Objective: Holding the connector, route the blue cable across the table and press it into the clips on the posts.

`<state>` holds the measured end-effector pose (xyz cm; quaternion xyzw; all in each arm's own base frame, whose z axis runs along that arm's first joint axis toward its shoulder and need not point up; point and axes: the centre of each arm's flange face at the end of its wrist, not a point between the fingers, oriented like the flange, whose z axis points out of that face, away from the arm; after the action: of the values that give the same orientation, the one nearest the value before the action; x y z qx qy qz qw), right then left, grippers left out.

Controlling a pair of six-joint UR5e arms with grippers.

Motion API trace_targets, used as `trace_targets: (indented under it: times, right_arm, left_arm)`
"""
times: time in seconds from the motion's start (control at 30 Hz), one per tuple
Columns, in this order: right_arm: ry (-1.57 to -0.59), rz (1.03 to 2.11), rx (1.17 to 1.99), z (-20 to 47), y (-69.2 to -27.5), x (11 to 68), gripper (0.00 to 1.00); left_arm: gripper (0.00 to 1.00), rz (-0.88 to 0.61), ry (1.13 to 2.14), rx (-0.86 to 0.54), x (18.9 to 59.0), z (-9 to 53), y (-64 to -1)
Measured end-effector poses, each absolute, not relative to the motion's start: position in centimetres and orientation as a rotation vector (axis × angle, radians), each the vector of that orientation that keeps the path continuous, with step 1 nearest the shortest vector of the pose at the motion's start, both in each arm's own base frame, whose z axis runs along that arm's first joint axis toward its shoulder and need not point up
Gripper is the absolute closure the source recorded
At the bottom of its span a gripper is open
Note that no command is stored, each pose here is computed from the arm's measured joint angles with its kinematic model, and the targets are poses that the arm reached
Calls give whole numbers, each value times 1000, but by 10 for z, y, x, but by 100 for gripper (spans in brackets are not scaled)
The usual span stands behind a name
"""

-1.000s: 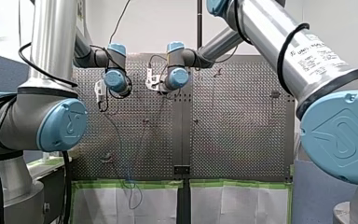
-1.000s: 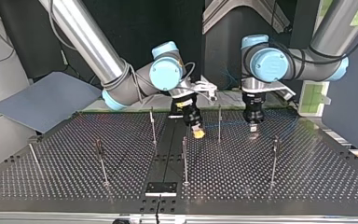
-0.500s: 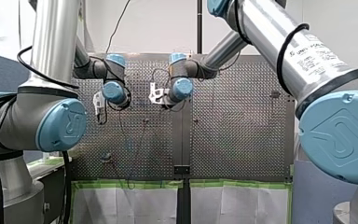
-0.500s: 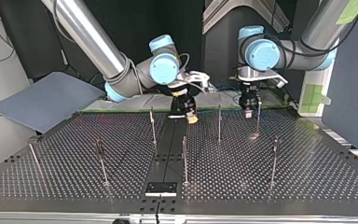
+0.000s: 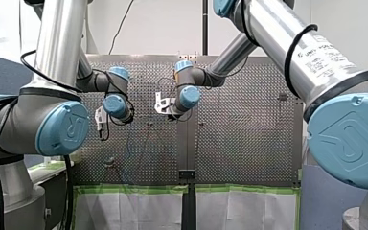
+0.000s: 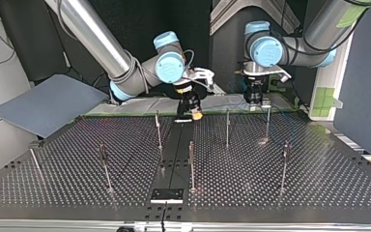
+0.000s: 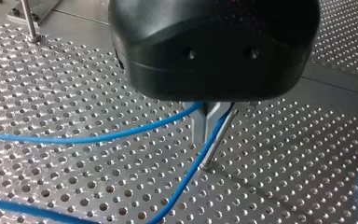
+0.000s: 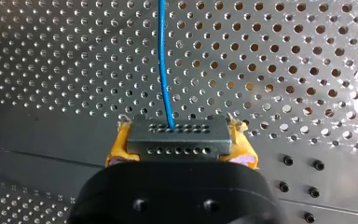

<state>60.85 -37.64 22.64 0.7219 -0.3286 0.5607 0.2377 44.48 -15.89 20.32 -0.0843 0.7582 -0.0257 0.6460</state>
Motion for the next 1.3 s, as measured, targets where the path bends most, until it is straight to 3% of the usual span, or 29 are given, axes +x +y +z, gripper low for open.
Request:
trace_targets:
  times: [0.3,0.63,1.0,1.3]
  right_arm:
    - [-899,1535,1982,213,-372,605,100]
    - [-903,1545,1974,211,-374,604,100]
    - [-914,1533,1986,201,-374,600,100]
    - [-940,1574,1934,200,-391,594,100]
  left_arm:
    - [100,-87,1683,-184,455,208,-155]
    - [100,-64,1758,-181,452,180,-157]
    - [100,-128,1737,-152,456,176,-165]
    - [100,-146,1725,-155,470,161,-164]
